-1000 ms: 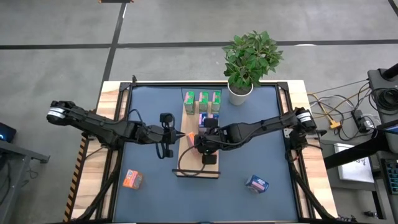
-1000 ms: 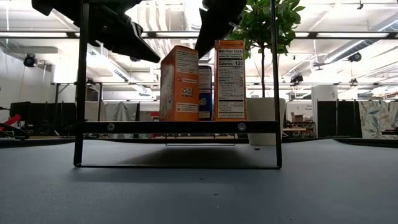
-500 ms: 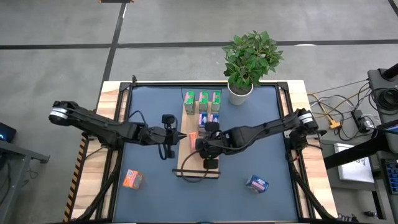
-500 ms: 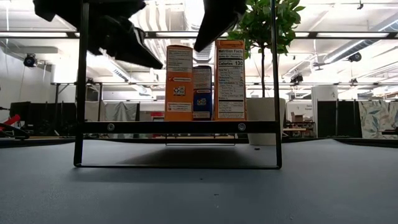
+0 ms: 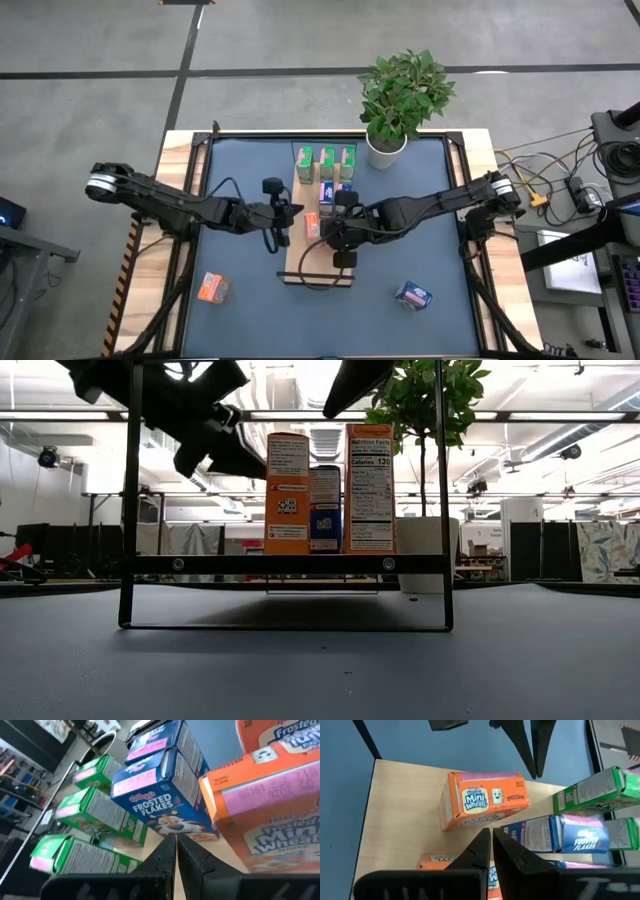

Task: Stack cereal on shelf
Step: Put the right orange cereal box on the shelf aligned with the other orange cereal box

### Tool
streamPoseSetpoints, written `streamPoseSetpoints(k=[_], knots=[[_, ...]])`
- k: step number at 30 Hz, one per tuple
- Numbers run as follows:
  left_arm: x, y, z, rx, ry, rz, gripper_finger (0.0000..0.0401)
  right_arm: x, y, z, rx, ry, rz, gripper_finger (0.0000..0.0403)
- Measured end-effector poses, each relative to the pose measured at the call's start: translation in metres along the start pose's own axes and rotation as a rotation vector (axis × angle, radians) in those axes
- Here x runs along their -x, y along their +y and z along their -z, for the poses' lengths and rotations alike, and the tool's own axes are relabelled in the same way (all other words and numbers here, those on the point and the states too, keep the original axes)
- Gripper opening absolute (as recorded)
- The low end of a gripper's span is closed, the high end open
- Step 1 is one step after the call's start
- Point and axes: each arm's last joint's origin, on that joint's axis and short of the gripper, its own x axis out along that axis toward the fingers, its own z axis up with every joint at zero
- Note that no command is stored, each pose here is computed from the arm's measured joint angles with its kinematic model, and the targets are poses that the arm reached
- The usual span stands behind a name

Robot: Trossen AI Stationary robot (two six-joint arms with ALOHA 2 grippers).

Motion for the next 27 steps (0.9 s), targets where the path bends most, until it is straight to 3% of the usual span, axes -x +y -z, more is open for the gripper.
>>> streamPoseSetpoints(k=[12, 20, 27], knots=[[-0.006, -0.003, -0.005, 0.009, -0.105, 0.180, 0.0000, 0.002, -0.001, 0.000, 0.011, -0.009, -0.001, 0.0011], [-0.012, -0.007, -0.002, -0.009, -0.082, 0.170, 0.0000, 0.001, 0.000, 0.000, 0.002, -0.016, -0.002, 0.0011], [0.010, 0.005, -0.002, -0.050, 0.046, 0.058, 0.0000, -0.009, 0.003, 0.004, 0.007, -0.023, -0.001, 0.0011]])
